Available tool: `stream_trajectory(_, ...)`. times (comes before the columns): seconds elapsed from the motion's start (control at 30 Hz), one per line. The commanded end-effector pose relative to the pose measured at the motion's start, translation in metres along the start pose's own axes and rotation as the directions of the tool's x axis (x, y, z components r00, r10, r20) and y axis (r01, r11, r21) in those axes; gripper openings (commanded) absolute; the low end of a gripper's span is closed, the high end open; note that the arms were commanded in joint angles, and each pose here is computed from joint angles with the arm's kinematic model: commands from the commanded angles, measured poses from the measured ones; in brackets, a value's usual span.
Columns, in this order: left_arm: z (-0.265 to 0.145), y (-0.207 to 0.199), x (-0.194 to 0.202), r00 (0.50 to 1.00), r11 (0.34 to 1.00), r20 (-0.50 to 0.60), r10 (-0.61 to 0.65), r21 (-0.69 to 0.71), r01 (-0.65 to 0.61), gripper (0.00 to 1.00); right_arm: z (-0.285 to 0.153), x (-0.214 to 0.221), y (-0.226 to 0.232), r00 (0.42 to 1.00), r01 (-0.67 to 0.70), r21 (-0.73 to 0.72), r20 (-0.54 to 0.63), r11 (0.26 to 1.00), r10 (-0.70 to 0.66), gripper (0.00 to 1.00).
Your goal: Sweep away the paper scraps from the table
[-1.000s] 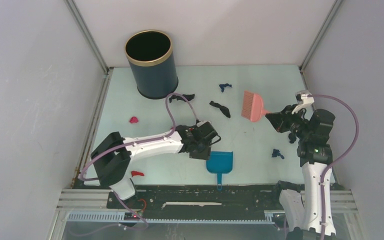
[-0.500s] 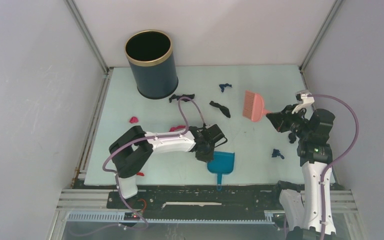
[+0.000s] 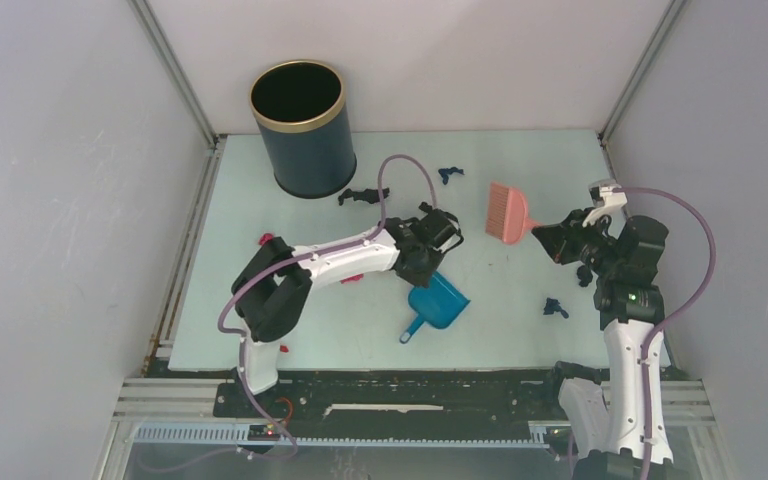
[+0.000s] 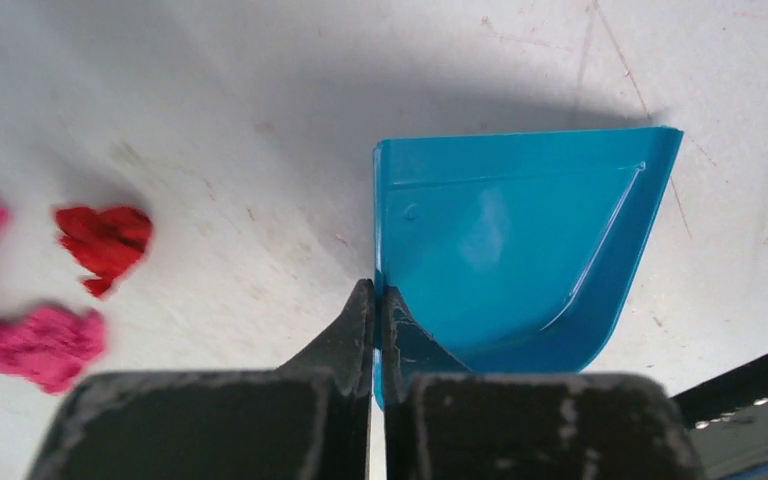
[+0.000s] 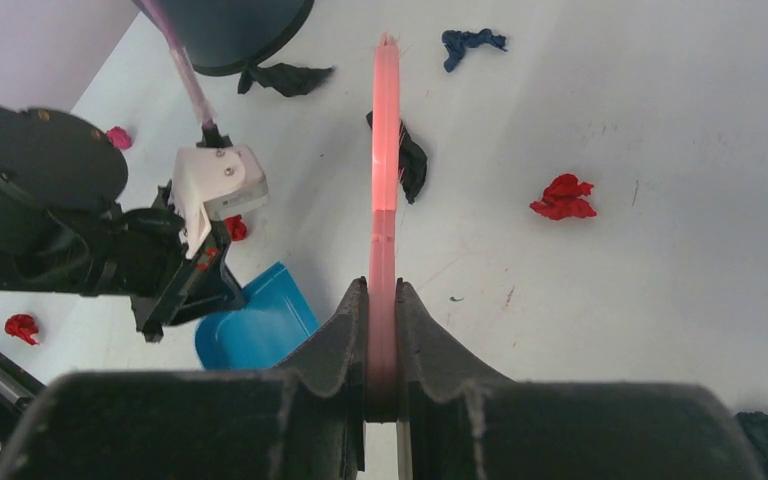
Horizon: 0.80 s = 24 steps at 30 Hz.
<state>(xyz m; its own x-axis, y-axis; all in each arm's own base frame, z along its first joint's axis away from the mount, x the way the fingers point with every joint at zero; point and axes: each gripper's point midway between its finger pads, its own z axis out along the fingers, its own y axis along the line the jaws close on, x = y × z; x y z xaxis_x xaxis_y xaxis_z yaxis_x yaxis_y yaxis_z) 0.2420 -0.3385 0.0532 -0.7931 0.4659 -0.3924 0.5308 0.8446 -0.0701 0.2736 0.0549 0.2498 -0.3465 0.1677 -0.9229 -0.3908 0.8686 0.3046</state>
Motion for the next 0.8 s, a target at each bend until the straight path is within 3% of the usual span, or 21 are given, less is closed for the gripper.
stream_trajectory(0.0, -0.01, 0.017, -0.025, 0.969, 0.969, -0.009, 0.247, -0.021, -0.247, 0.01, 0.002, -0.004, -0.001, 0.999, 0.035, -0.007, 0.012, 0.999, -0.035, 0.0)
stream_trajectory(0.07, -0.012, 0.012, -0.03, 0.966, 0.966, -0.017, 0.257, 0.041, -0.256, 0.12, 0.003, -0.003, -0.002, 0.999, 0.031, -0.006, 0.007, 0.999, -0.031, 0.0)
stream_trajectory(0.1, -0.013, 0.012, -0.034, 0.967, 0.966, -0.006, 0.256, 0.04, -0.255, 0.24, 0.003, -0.002, -0.002, 1.0, 0.03, -0.005, 0.005, 1.0, -0.03, 0.0)
stream_trajectory(0.17, -0.017, 0.021, -0.047, 0.972, 0.972, 0.03, 0.233, -0.032, -0.232, 0.38, 0.003, -0.001, -0.002, 1.0, 0.03, -0.005, 0.002, 1.0, -0.03, 0.0)
stream_trajectory(0.23, -0.03, 0.035, -0.059, 0.981, 0.977, 0.076, 0.178, -0.133, -0.167, 0.48, 0.003, 0.0, -0.003, 1.0, 0.031, -0.001, -0.001, 1.0, -0.031, 0.0)
stream_trajectory(0.3, -0.051, 0.033, -0.065, 0.98, 0.987, 0.159, 0.121, -0.127, -0.101, 0.51, 0.003, 0.001, -0.005, 1.0, 0.03, 0.004, -0.001, 1.0, -0.03, 0.0)
stream_trajectory(0.37, -0.059, 0.015, -0.054, 0.95, 0.997, 0.301, 0.08, -0.042, -0.07, 0.56, 0.003, 0.001, -0.007, 1.0, 0.029, 0.007, 0.0, 1.0, -0.029, 0.0)
stream_trajectory(0.4, -0.079, 0.002, -0.065, 0.905, 0.998, 0.422, 0.052, 0.019, -0.067, 0.61, 0.003, 0.001, -0.007, 1.0, 0.03, 0.007, 0.0, 1.0, -0.03, 0.0)
stream_trajectory(0.47, -0.085, -0.011, -0.032, 0.839, 0.992, 0.542, 0.041, 0.079, -0.1, 0.78, 0.004, 0.001, -0.006, 0.999, 0.033, 0.0, -0.003, 0.999, -0.033, 0.0)
stream_trajectory(0.5, -0.098, -0.015, -0.027, 0.801, 0.988, 0.598, 0.015, 0.114, -0.103, 0.81, 0.004, 0.002, -0.006, 0.999, 0.036, -0.004, -0.004, 0.999, -0.036, 0.0)
stream_trajectory(0.6, -0.097, -0.01, -0.007, 0.782, 0.985, 0.622, -0.049, 0.162, -0.067, 0.82, 0.006, 0.005, -0.005, 0.999, 0.032, -0.022, -0.017, 0.999, -0.032, 0.0)
stream_trajectory(0.77, -0.085, -0.012, 0.017, 0.741, 0.972, 0.671, 0.0, 0.173, -0.157, 0.79, 0.008, 0.007, -0.004, 0.998, 0.053, -0.037, -0.024, 0.998, -0.054, 0.0)
